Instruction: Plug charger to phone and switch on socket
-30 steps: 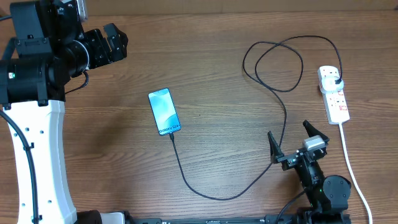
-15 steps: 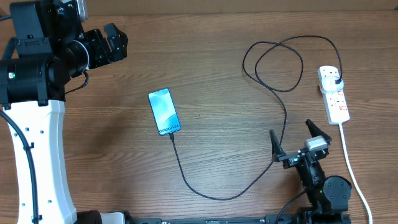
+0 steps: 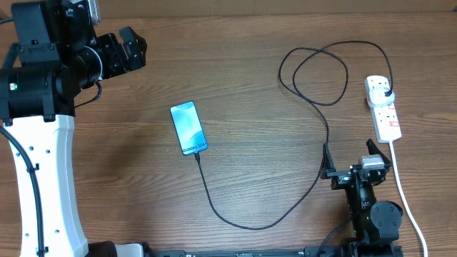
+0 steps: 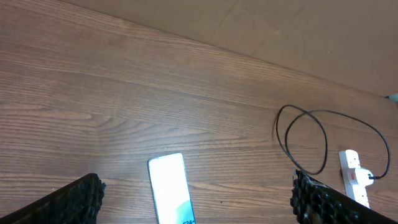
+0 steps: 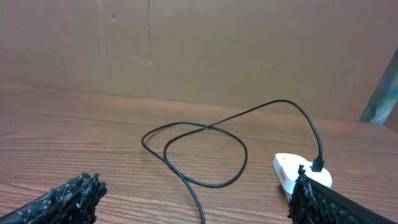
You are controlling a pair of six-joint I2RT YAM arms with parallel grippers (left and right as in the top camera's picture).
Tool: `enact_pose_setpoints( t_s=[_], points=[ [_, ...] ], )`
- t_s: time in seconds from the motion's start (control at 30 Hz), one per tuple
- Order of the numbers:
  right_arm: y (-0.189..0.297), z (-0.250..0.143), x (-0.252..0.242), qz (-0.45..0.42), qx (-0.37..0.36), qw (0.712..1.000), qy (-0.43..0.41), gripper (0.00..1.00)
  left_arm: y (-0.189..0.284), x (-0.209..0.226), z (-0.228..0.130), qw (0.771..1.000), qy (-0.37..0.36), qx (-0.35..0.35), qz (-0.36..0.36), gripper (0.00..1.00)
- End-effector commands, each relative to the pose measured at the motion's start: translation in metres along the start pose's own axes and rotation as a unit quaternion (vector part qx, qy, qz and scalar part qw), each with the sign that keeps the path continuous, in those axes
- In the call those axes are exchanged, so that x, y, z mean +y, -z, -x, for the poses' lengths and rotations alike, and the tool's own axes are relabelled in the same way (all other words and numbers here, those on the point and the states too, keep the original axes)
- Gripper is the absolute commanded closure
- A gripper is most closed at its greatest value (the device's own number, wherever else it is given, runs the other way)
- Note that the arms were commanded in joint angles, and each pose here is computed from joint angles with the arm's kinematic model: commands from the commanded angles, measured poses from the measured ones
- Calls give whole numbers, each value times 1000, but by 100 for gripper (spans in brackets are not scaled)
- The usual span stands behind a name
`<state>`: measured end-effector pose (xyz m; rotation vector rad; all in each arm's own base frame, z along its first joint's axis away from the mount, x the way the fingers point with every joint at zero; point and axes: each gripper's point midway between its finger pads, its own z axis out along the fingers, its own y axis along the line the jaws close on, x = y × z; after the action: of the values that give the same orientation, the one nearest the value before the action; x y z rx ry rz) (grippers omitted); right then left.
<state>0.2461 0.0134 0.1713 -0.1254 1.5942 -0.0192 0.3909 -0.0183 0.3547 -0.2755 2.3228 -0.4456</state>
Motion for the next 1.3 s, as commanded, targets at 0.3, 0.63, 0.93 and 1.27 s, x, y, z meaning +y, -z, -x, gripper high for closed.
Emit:
enact_pose_setpoints(
  t_s=[0.3, 0.63, 0.93, 1.27],
  points=[
    [0, -2, -2, -6, -2, 1000, 2, 0, -2, 0, 0, 1000, -5, 3, -4, 0],
    [0, -2, -2, -6, -2, 1000, 2, 0, -2, 0, 0, 1000, -5, 3, -4, 0],
    [0, -2, -2, -6, -2, 1000, 2, 0, -2, 0, 0, 1000, -5, 3, -4, 0],
    [0, -2, -2, -6, -2, 1000, 2, 0, 18, -17, -5, 1000, -21, -13, -18, 0]
  ],
)
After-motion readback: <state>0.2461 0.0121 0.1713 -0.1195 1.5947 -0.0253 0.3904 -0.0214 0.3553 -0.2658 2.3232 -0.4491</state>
